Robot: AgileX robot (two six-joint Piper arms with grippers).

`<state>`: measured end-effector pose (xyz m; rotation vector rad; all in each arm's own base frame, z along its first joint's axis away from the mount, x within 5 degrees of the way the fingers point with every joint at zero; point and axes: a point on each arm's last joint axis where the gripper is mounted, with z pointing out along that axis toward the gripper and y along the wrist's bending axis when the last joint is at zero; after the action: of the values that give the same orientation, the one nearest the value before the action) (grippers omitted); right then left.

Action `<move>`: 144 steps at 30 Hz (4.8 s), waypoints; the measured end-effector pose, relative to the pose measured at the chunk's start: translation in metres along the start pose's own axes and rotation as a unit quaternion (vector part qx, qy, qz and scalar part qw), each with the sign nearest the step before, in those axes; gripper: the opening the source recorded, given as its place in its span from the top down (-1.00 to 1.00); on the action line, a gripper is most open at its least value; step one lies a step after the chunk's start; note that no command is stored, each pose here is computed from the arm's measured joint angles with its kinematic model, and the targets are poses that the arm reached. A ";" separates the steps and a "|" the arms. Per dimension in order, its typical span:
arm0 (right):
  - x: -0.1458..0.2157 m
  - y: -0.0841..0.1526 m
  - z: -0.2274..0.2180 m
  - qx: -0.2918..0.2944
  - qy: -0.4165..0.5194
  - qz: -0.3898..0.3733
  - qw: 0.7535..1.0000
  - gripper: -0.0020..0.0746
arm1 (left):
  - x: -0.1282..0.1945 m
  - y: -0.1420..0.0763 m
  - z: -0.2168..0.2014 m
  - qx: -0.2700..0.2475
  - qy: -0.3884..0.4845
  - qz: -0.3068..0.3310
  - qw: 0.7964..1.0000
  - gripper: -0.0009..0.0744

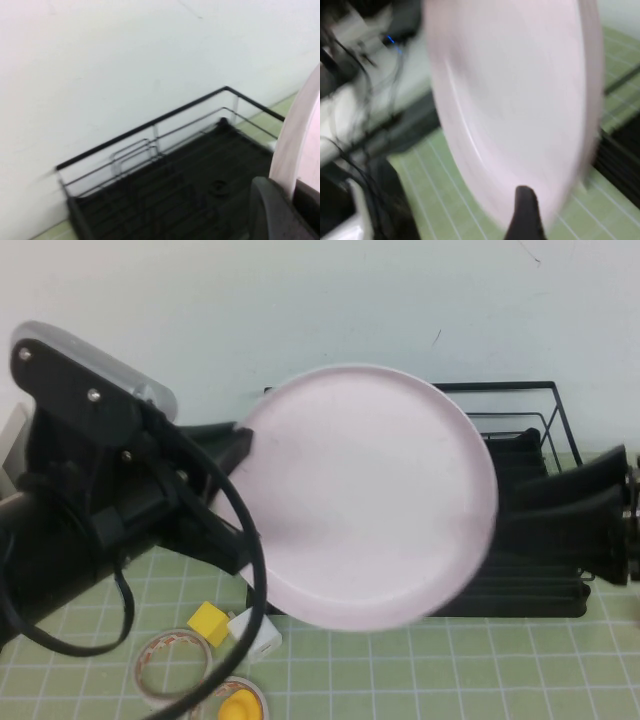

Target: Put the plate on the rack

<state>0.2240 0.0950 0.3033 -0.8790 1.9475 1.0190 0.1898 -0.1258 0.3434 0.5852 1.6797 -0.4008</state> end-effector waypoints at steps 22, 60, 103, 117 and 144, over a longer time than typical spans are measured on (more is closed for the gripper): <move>0.018 0.002 0.074 -0.146 0.039 0.042 0.988 0.00 | 0.007 -0.010 0.010 0.053 0.021 -0.022 0.998 0.96; -0.106 -0.113 0.113 0.109 0.056 -0.398 0.909 0.14 | 0.045 0.027 -0.129 -0.177 -0.137 -0.240 0.945 0.96; -0.024 -0.287 0.215 0.101 0.071 -0.256 0.959 0.15 | 0.097 -0.022 -0.128 0.076 -0.097 -0.240 0.963 0.98; -0.055 -0.262 0.196 0.065 0.052 -0.211 0.974 -0.21 | 0.097 -0.022 -0.128 0.076 -0.097 -0.240 0.963 0.98; -0.183 -0.002 -0.034 0.044 0.025 -0.196 0.979 0.93 | 0.102 0.000 -0.128 -0.053 -0.100 -0.206 0.972 0.98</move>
<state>0.3030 0.1050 0.4714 -1.1901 1.7492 0.6797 0.0749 -0.0381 0.2679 0.1053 1.6123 -0.6410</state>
